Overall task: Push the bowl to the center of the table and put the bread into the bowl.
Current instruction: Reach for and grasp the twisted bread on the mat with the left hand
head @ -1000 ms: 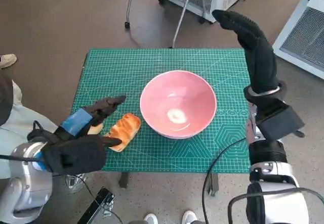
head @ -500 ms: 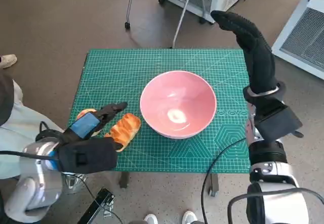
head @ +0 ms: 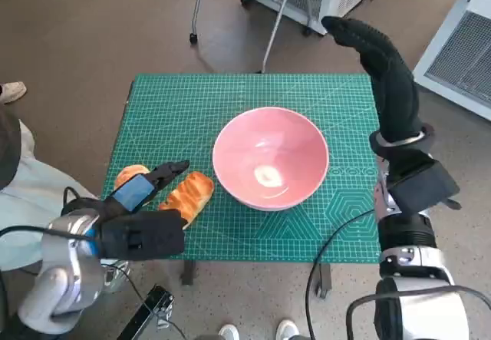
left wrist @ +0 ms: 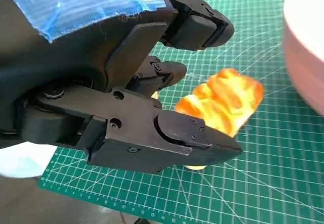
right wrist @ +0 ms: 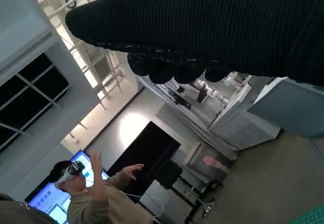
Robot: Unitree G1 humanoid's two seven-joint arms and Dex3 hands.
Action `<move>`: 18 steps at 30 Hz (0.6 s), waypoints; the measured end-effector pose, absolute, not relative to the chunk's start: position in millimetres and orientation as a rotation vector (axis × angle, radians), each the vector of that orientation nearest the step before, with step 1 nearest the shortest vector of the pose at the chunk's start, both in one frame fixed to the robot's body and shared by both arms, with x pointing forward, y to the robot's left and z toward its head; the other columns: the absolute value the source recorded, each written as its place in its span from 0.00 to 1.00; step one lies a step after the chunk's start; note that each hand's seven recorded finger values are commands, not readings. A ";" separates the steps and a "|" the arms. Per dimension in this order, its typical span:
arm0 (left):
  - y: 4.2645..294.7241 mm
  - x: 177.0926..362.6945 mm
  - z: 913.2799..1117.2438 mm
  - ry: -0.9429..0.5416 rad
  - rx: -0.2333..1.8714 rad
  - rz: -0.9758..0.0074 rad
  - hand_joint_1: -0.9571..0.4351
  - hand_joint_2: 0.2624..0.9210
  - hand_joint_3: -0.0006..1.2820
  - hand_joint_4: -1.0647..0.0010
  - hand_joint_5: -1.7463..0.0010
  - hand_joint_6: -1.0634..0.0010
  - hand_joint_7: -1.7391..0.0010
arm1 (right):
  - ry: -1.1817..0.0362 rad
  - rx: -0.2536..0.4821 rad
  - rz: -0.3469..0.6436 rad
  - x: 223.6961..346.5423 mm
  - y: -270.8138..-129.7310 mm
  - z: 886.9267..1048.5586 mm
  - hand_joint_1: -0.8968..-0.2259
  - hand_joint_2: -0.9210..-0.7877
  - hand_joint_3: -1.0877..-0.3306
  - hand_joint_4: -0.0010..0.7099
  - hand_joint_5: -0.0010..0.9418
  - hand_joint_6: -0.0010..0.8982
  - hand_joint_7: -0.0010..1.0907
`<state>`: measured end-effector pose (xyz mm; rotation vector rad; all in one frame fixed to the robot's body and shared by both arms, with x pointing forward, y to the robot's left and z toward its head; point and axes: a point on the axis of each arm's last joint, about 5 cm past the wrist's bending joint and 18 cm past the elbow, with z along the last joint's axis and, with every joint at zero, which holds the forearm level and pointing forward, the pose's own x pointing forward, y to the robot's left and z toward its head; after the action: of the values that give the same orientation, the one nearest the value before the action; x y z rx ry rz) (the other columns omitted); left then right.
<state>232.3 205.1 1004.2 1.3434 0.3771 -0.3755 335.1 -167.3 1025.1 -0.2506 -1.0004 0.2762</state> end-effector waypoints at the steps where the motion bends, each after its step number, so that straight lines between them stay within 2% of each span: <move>1: 204.6 233.4 1003.1 0.376 1.337 -0.371 0.42 0.83 0.00 0.84 1.00 0.77 1.00 | -1.000 -0.250 0.276 335.1 -167.4 1025.1 0.41 0.00 0.42 0.38 0.01 0.00 0.65; 18: 190.1 244.2 965.0 0.376 1.313 -0.342 0.41 0.87 0.01 0.80 0.99 0.73 0.99 | -0.998 -0.224 0.257 334.6 -166.9 1022.9 0.41 0.00 0.42 0.38 0.01 0.00 0.67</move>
<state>244.2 190.1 965.0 1.3128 0.3762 -0.3420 334.6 -166.9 1022.9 -0.2244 -0.9978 0.2573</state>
